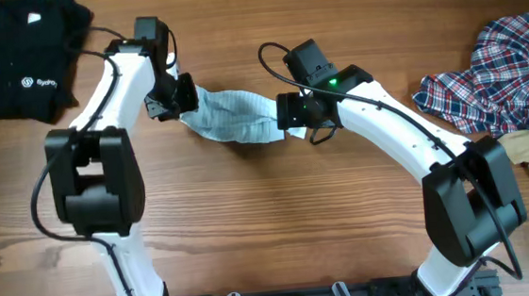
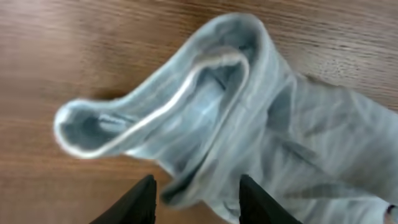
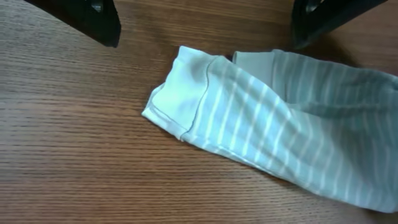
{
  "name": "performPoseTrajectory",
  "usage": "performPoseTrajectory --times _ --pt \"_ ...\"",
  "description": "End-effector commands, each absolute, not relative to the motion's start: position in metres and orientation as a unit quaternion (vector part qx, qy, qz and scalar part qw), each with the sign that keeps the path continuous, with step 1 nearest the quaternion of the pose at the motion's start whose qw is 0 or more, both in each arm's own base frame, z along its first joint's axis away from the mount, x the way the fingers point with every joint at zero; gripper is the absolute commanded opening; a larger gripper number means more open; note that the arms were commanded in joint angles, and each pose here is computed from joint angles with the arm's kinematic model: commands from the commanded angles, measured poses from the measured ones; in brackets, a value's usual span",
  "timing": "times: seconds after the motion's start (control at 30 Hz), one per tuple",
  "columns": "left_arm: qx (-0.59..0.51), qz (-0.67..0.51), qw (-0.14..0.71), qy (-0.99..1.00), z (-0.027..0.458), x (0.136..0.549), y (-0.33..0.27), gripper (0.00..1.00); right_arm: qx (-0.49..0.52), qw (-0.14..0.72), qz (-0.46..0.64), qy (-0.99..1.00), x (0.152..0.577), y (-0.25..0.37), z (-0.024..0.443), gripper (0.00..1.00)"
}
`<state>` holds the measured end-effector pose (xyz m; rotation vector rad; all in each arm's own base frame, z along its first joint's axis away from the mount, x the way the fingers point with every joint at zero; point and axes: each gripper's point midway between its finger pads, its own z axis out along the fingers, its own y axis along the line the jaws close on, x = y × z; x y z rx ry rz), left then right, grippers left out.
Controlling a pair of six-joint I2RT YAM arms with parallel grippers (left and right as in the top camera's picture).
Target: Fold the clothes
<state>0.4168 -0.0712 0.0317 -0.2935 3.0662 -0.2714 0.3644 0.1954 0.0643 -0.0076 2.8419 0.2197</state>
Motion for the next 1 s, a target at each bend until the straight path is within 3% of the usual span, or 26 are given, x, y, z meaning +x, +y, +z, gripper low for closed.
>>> performPoseTrajectory --times 0.0,0.53,0.6,0.67,0.73,0.97 --pt "-0.064 -0.106 0.022 0.992 0.025 0.421 -0.076 0.42 0.002 0.140 0.059 0.988 0.363 0.191 0.056 0.88" --pt "-0.061 -0.121 0.003 0.991 0.006 0.420 -0.083 0.35 0.004 0.138 0.055 0.989 0.364 0.185 0.055 0.88" --pt "-0.061 -0.122 0.003 0.991 0.006 0.420 -0.083 0.29 0.012 0.137 0.054 0.989 0.367 0.178 0.055 0.88" --pt "-0.061 -0.121 0.003 0.991 0.005 0.420 -0.082 0.13 0.021 0.134 0.051 0.989 0.368 0.170 0.054 0.88" --pt "-0.061 -0.121 0.003 0.991 0.006 0.420 -0.082 0.06 0.027 0.130 0.048 0.990 0.368 0.165 0.054 0.88" --pt "-0.060 -0.121 0.009 0.991 0.012 0.420 -0.082 0.04 0.026 0.126 0.044 0.991 0.367 0.161 0.053 0.88"
